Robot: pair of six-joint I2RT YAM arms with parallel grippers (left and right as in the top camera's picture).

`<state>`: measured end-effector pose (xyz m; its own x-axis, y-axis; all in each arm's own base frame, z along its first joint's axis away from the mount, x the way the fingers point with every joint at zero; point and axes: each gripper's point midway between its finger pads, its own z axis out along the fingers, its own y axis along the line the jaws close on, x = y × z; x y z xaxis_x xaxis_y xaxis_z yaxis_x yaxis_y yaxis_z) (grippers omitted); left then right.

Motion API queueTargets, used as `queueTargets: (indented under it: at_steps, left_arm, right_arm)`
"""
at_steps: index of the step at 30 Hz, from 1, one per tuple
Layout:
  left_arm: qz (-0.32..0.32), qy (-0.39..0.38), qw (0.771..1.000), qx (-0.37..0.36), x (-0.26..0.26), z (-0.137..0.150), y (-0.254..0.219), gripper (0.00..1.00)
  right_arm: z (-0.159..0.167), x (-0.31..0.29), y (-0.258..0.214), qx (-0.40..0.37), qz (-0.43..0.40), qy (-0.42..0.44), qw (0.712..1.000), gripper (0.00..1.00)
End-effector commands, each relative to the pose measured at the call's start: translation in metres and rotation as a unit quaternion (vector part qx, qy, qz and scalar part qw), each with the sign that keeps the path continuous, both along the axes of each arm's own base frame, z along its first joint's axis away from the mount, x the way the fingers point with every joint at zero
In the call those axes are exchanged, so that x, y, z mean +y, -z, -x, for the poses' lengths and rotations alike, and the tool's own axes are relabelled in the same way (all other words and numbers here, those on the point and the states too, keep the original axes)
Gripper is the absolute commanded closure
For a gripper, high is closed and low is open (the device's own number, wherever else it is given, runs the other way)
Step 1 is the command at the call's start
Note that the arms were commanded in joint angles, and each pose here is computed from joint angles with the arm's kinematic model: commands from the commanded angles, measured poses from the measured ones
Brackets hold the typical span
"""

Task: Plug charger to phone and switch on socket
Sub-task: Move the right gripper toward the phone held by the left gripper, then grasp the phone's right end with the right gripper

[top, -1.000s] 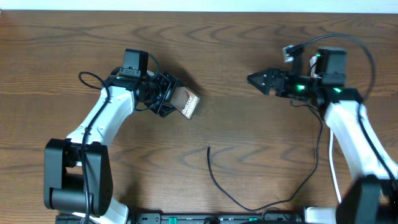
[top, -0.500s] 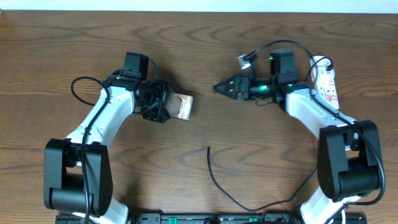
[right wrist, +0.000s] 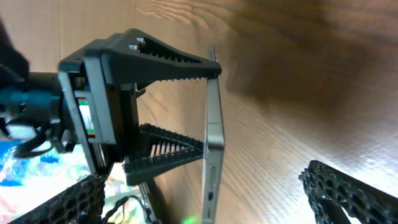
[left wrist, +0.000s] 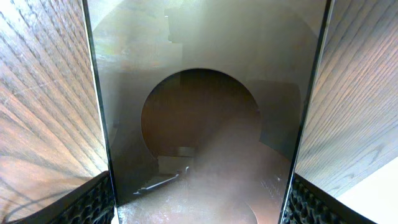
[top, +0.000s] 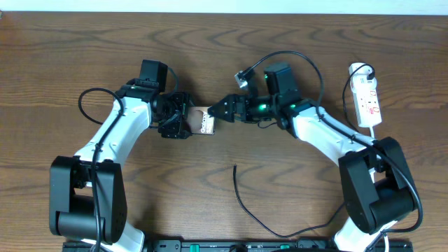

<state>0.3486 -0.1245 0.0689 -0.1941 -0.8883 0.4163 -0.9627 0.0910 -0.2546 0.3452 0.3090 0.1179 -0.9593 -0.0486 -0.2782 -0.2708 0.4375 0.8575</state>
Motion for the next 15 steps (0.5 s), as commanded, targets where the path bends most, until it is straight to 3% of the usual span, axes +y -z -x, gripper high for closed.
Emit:
queueTargets:
  at_steps: [1, 8, 15]
  left_arm:
    - [0.016, -0.001, 1.0, -0.007, -0.007, -0.007, -0.01, 0.93]
    - [0.021, -0.008, 1.0, 0.006, -0.018, -0.002, -0.01, 0.92]
    - [0.025, -0.01, 1.0, 0.016, -0.031, 0.003, -0.01, 0.92]
  right_arm:
    - [-0.001, 0.01, 0.001, 0.024, 0.012, 0.024, 0.999, 0.01]
    - [0.012, 0.027, 0.006, 0.015, 0.028, 0.014, 0.999, 0.02]
    - [0.016, 0.033, 0.008, 0.01, 0.037, 0.013, 0.999, 0.13]
